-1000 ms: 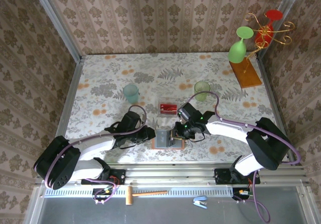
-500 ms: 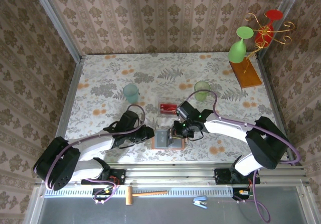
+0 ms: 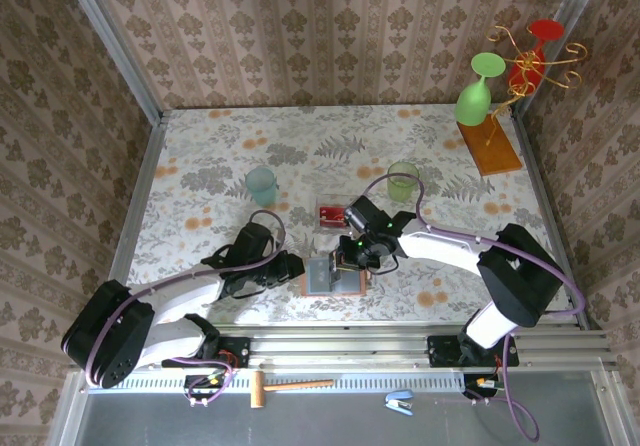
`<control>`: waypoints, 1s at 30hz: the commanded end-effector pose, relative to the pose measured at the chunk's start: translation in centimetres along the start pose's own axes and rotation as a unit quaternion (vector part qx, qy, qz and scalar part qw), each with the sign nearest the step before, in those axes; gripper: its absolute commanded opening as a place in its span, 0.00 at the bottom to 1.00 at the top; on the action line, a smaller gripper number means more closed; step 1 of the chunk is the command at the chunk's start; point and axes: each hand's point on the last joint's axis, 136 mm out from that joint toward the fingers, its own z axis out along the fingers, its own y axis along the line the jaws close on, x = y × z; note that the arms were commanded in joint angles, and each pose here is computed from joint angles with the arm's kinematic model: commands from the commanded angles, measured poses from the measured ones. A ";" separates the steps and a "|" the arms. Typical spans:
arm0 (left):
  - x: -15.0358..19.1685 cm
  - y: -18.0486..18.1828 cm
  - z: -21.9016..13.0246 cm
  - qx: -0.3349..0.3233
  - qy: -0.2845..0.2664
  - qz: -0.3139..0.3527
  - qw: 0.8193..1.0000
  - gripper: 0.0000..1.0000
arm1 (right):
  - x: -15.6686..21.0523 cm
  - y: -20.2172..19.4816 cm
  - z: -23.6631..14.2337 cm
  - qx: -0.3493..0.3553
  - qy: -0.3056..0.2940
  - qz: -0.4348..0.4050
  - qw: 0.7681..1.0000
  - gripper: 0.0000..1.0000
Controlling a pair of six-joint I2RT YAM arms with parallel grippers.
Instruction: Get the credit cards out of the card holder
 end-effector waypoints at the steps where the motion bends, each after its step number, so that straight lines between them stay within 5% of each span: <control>1: 0.3 0.7 -0.3 -0.006 0.001 0.001 1.000 0.23 | 0.2 0.0 0.2 0.012 0.011 -0.009 1.000 0.05; 16: -0.3 0.7 -0.6 -0.005 -0.009 0.000 1.000 0.23 | -1.1 0.4 -4.1 0.043 0.013 -0.136 0.990 0.00; 30: -0.4 1.6 0.6 -0.017 0.007 -0.005 1.000 0.25 | -7.0 0.2 -9.0 0.118 -0.019 -0.414 0.903 0.00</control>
